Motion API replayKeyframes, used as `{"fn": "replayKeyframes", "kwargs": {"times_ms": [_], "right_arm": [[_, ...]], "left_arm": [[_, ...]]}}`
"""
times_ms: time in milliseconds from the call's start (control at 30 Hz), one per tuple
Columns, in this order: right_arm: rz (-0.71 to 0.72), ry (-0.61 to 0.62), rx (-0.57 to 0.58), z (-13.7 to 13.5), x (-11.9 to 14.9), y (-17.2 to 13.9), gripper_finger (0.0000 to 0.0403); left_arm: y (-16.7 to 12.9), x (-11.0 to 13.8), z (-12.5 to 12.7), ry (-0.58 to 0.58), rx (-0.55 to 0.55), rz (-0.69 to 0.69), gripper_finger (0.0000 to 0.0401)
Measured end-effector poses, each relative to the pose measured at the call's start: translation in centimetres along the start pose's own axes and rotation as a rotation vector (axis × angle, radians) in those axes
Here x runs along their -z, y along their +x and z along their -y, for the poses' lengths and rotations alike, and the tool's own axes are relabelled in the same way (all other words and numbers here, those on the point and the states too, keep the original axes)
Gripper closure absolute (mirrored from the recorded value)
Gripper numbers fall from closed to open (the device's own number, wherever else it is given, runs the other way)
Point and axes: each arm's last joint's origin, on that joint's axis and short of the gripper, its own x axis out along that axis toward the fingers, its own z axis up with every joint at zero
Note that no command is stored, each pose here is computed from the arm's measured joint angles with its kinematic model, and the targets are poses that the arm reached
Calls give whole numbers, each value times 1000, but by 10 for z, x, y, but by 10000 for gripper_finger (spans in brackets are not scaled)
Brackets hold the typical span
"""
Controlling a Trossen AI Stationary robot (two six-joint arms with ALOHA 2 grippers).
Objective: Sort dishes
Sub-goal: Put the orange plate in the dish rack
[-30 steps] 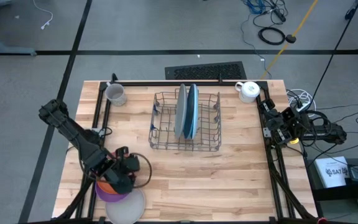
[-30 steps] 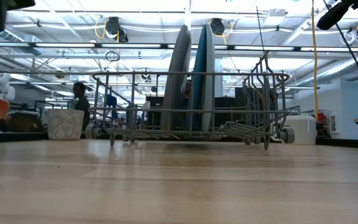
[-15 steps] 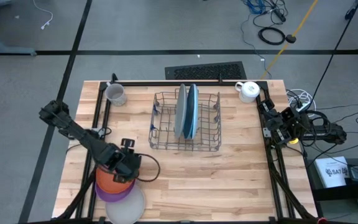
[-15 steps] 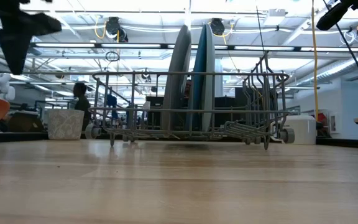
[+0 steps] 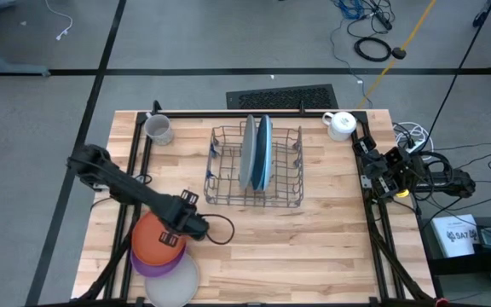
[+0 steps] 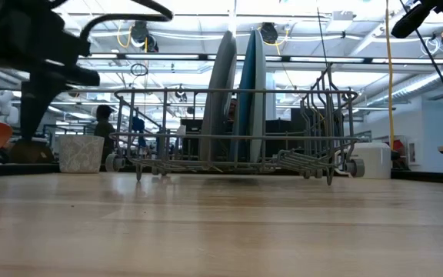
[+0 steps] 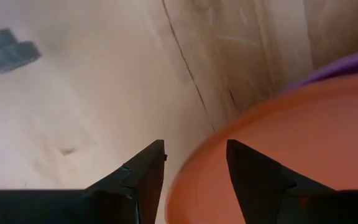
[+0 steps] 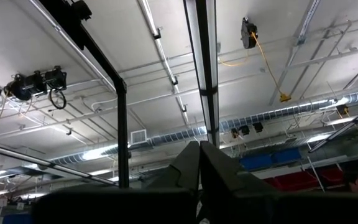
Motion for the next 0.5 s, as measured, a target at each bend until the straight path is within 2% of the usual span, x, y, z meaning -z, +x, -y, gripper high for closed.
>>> {"fn": "replayKeyframes", "kwargs": {"times_ms": [133, 233, 500], "right_arm": [[0, -1, 0, 0, 0, 0, 394], [0, -8, 1, 0, 0, 0, 394], [0, -23, 1, 0, 0, 0, 394]], "left_arm": [[9, -5, -3, 22, 15, -32, 227], [13, -7, -4, 32, 15, -51, 248], [12, -5, -5, 45, -11, -71, 380]]}}
